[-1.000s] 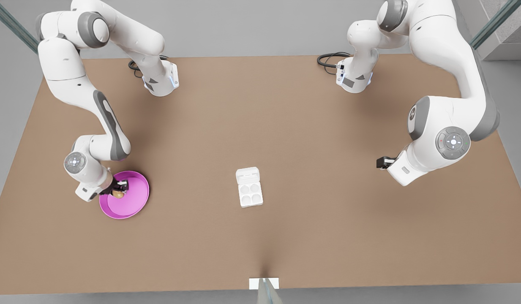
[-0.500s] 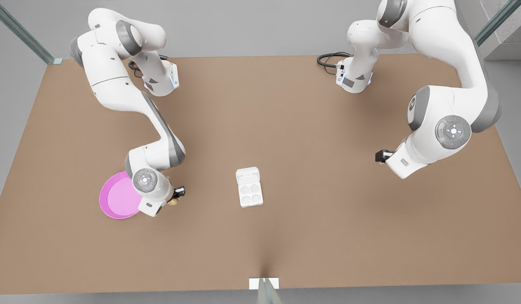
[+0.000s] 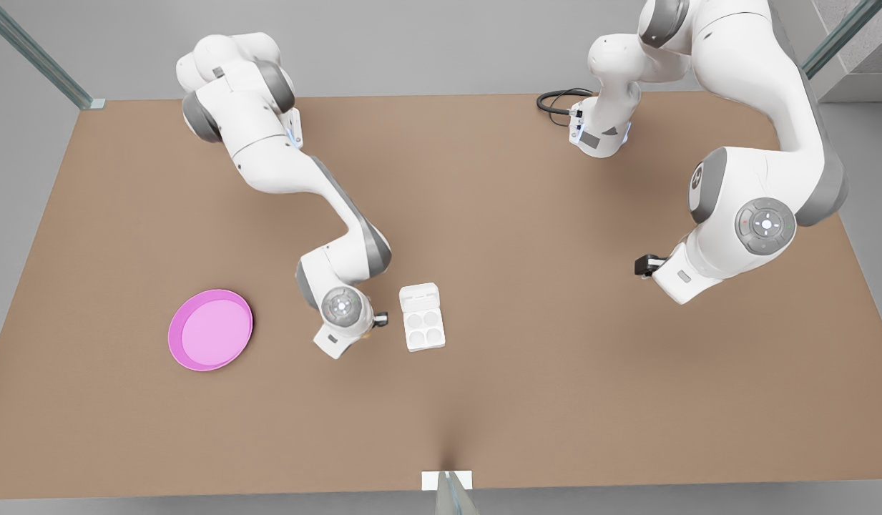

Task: Pack egg into the box and close the box lid

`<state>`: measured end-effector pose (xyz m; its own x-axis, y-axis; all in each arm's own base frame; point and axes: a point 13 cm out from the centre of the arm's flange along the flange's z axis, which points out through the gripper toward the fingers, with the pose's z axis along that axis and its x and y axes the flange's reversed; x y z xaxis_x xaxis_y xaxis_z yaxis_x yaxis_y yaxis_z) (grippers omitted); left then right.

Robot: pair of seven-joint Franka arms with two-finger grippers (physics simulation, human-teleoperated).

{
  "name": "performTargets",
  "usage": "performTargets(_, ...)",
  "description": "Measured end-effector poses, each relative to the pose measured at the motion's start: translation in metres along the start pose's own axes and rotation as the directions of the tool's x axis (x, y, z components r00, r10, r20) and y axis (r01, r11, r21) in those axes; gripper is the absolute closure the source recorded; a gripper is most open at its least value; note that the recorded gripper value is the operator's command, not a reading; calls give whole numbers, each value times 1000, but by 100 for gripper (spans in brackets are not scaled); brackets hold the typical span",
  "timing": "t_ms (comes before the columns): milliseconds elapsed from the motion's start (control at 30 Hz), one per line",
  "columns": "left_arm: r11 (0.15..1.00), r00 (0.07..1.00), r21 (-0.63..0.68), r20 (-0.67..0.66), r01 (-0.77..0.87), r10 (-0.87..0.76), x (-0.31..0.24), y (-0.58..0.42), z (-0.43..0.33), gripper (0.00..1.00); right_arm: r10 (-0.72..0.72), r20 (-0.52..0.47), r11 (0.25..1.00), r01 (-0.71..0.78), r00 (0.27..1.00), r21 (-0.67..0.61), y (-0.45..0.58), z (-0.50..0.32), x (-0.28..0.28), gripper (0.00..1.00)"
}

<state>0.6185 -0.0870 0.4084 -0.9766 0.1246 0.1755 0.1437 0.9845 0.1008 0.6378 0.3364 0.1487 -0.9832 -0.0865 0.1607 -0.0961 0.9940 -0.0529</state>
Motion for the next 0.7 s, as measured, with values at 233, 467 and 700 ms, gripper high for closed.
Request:
performTargets(233, 1000, 1000, 0, 1, 3, -3, 0, 1, -1, 0, 112, -37, 993, -114, 993, -44, 36, -2, 8, 52)
performTargets(467, 1000, 1000, -1, 1, 6, -6, 0, 2, 0, 0, 195, -34, 979, -196, 980, -58, 59, -9, 10, 52)
performTargets(700, 1000, 1000, -6, 2, 7, -7, 1, 3, -2, 0, 251, -33, 966, -253, 967, -61, 84, 3, 10, 52)
